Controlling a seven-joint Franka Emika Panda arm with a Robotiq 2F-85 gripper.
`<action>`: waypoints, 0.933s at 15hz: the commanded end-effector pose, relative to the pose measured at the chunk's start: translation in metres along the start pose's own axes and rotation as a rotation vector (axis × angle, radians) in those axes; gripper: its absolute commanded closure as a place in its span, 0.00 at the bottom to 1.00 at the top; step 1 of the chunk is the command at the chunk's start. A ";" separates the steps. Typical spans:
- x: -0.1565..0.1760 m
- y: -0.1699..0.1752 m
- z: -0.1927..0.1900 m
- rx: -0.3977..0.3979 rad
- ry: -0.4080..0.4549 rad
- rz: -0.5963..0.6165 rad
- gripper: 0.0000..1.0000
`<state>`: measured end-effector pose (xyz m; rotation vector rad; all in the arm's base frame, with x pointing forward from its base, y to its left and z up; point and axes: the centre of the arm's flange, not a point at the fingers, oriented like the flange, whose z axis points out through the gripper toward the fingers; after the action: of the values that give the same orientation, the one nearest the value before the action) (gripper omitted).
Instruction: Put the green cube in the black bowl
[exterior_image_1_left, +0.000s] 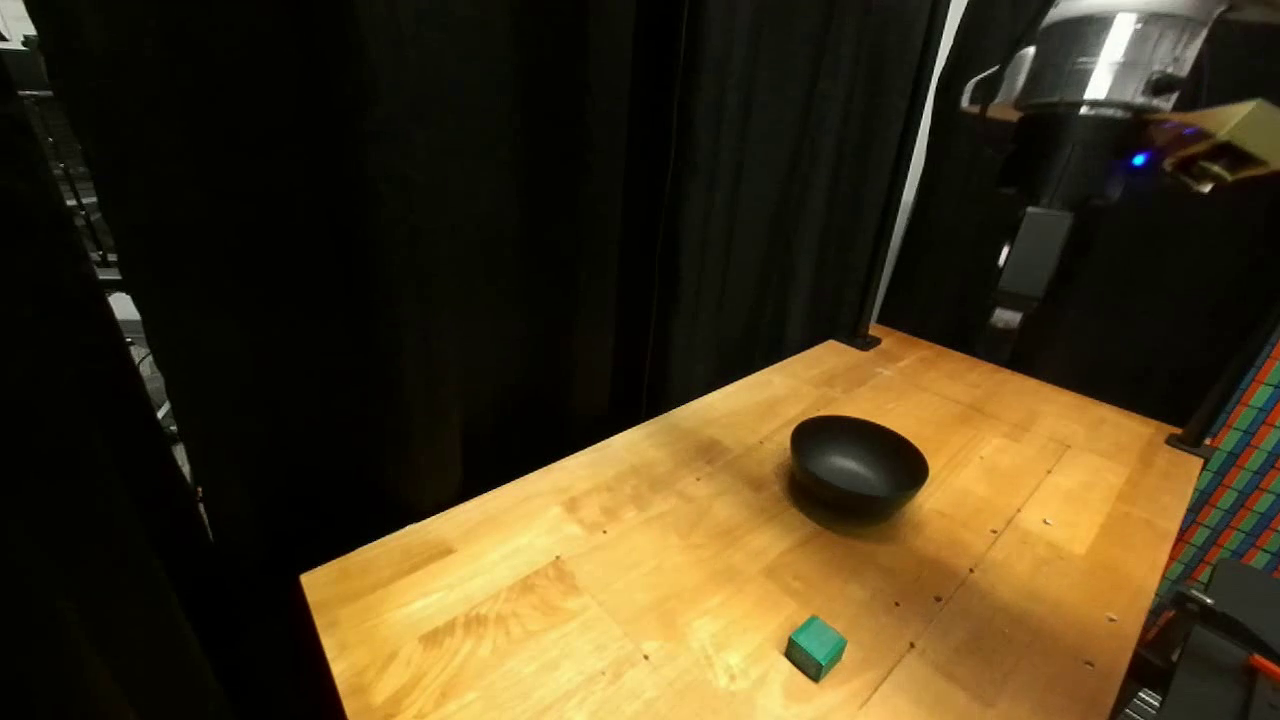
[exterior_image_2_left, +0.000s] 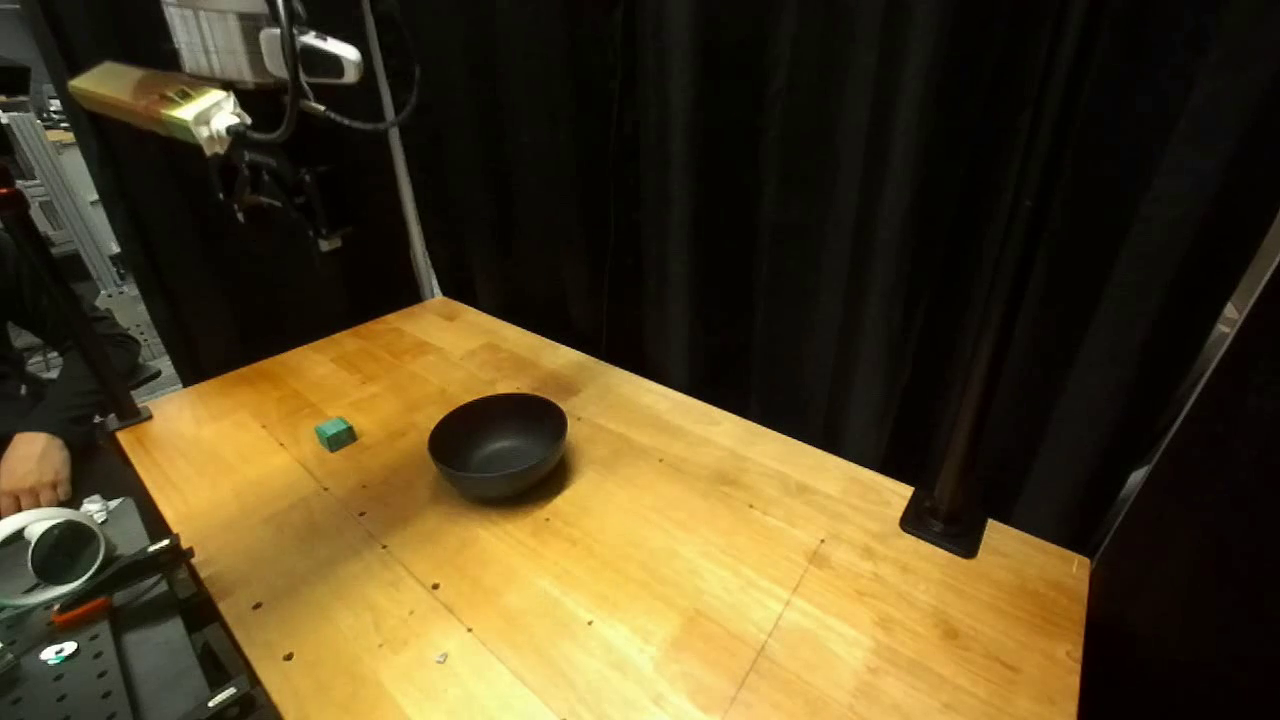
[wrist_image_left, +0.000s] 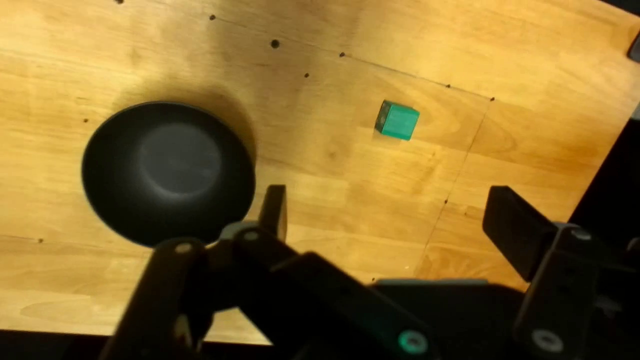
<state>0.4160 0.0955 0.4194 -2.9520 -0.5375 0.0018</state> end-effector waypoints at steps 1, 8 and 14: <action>0.034 -0.033 0.065 0.014 -0.046 -0.052 0.00; 0.051 -0.055 0.188 0.053 -0.098 -0.090 0.00; 0.054 -0.066 0.245 0.047 -0.077 -0.083 0.00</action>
<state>0.4280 0.1965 0.2053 -2.9024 -0.6741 0.1562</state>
